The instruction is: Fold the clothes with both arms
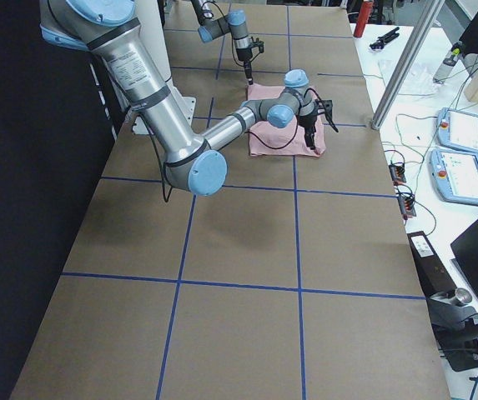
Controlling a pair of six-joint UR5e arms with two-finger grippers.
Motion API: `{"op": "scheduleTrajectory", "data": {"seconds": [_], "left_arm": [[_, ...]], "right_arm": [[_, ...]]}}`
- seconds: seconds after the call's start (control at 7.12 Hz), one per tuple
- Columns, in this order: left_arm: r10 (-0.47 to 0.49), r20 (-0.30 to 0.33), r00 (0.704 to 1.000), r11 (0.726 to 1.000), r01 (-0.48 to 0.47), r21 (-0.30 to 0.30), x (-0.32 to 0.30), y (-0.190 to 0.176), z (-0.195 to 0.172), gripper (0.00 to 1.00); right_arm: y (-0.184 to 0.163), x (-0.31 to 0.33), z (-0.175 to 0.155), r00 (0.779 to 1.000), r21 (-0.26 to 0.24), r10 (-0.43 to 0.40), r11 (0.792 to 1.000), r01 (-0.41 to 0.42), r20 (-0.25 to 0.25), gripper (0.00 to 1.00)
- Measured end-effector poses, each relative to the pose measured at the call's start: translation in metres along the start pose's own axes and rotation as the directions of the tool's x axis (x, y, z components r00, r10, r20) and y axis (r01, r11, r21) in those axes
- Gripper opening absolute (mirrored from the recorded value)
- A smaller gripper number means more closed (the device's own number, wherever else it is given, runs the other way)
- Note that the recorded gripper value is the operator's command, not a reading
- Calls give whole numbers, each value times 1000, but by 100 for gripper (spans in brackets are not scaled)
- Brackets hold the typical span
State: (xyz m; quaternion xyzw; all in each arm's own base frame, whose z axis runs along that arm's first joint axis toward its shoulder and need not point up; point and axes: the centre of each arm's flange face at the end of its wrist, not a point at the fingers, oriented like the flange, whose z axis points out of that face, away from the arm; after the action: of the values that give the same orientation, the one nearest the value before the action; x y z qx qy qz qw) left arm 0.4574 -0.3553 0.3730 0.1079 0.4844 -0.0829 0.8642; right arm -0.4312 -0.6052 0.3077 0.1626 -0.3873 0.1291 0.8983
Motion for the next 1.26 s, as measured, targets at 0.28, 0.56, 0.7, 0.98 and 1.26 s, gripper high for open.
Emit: {"op": "scheduleTrajectory", "data": {"seconds": [0.28, 0.56, 0.7, 0.98, 1.26], "left_arm": [[3, 5, 1000, 1000, -3, -10, 1, 5, 6, 57], [4, 5, 1000, 1000, -4, -12, 3, 6, 7, 53], [4, 9, 1000, 1000, -4, -12, 2, 5, 8, 52], [3, 16, 1000, 1000, -3, -12, 2, 5, 13, 46], [3, 19, 1000, 1000, -3, -12, 2, 5, 16, 0]], "right_arm": [[1, 2, 1, 1000, -1, 1, 1000, -1, -2, 100], [1, 2, 1, 1000, -1, 0, 1000, 0, -2, 100], [1, 2, 1, 1000, 0, 0, 1000, 0, -1, 100], [0, 2, 1, 1000, 0, 0, 1000, 0, -1, 100], [0, 2, 1, 1000, -1, 0, 1000, 0, -2, 100]]}}
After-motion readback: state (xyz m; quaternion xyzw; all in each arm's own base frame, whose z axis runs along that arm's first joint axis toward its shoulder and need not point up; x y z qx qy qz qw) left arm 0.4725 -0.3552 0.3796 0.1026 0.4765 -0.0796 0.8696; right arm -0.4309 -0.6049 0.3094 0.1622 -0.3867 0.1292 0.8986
